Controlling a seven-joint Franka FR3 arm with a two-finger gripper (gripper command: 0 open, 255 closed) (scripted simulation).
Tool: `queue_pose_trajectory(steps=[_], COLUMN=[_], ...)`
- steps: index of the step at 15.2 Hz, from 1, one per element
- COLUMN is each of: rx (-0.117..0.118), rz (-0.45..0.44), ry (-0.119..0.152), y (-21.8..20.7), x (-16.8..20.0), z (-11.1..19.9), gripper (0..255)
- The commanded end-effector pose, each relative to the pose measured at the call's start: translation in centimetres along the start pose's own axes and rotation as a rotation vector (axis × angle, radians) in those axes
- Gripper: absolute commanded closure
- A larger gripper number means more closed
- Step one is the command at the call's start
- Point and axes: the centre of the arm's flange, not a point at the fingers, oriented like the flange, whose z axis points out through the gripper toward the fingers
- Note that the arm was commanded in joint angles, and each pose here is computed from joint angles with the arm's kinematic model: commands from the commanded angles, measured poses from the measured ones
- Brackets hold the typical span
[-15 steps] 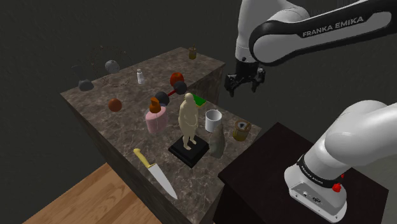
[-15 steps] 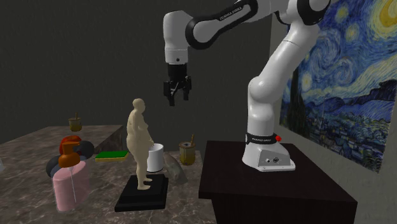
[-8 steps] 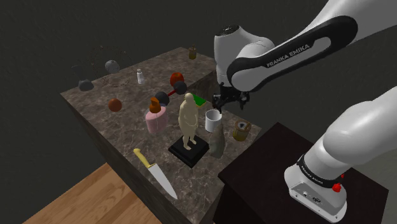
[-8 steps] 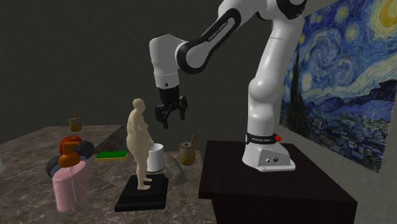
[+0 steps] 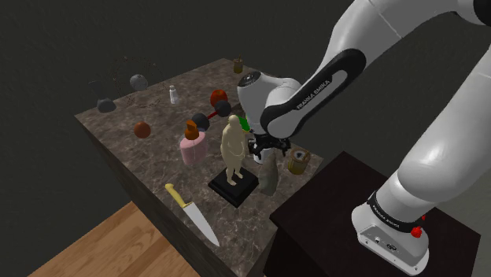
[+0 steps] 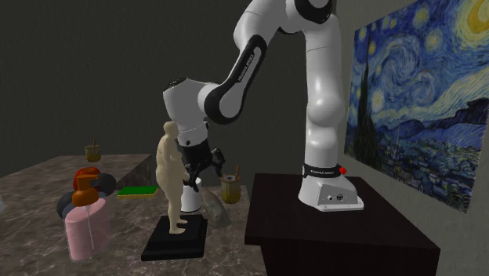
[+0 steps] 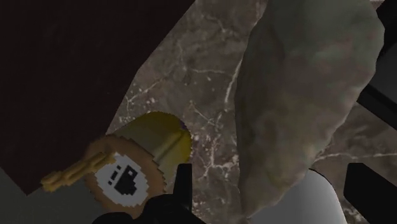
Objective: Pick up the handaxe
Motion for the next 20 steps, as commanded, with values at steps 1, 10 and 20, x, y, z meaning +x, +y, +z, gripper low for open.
queue_pose_trajectory(steps=[1, 10, 20], rx=[-0.011, -0.011, -0.011], rz=[0.020, 0.020, 0.020], ry=[-0.004, -0.004, -0.004], y=[-0.9, -2.1, -1.9], x=[-0.1, -0.3, -0.3], z=[1.7, 4.9, 4.5], gripper=[0, 255, 255])
